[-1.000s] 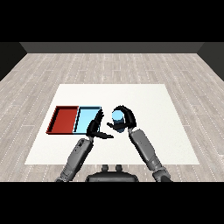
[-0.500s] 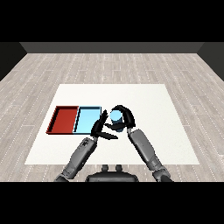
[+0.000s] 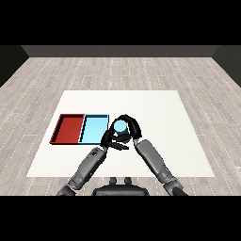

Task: Pick the blue can and put it in the blue box

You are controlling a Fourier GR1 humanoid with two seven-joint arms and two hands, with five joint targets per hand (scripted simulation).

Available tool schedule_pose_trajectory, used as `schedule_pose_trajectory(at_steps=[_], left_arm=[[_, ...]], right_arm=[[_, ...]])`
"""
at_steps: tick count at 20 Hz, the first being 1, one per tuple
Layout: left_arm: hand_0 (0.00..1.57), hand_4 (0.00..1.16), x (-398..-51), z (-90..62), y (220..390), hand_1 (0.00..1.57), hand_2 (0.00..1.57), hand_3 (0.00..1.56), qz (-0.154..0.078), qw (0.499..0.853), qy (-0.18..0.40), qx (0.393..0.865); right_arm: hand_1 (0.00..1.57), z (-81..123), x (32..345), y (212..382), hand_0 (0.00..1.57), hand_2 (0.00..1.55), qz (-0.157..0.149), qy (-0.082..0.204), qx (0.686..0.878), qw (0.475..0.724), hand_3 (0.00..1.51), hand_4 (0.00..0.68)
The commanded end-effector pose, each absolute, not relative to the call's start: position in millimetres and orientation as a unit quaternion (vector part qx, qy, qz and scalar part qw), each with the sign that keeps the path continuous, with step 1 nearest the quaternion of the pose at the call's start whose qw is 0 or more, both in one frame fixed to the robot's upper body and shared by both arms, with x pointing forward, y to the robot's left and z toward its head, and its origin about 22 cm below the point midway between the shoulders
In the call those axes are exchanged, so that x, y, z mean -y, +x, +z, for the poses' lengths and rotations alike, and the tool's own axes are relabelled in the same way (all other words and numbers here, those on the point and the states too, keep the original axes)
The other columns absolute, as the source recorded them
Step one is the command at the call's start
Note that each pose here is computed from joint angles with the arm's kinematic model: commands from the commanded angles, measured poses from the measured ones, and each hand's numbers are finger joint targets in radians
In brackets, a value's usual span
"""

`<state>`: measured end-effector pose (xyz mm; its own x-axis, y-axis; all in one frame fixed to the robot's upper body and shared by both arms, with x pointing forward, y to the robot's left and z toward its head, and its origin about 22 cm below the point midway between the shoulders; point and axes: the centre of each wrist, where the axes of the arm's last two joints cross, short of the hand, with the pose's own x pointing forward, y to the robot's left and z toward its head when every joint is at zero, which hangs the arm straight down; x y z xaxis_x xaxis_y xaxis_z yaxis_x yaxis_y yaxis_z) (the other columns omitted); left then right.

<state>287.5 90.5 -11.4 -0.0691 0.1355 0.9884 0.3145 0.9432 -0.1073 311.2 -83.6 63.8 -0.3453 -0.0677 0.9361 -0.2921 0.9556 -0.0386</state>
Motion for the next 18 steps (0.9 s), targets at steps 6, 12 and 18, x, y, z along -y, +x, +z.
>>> schedule_pose_trajectory(at_steps=[6,12,18], left_arm=[[0.00,0.00,-96.8,-1.0,295.4,0.00,0.00,0.00,-0.067,0.660,-0.163,0.730],[0.00,0.00,-88.3,-7.5,298.9,0.00,0.00,0.00,-0.071,0.647,-0.158,0.742],[0.00,0.17,-67.0,7.3,295.3,0.00,0.00,0.00,-0.083,0.664,-0.104,0.735]], right_arm=[[1.46,64.2,95.5,322.8,1.46,1.46,0.102,0.121,0.807,0.569,1.41,0.580],[1.48,52.0,75.6,297.2,1.48,1.45,0.122,0.135,0.811,0.556,1.39,0.552],[1.51,65.2,59.0,307.0,1.51,1.47,0.106,0.145,0.809,0.560,1.41,0.547]])
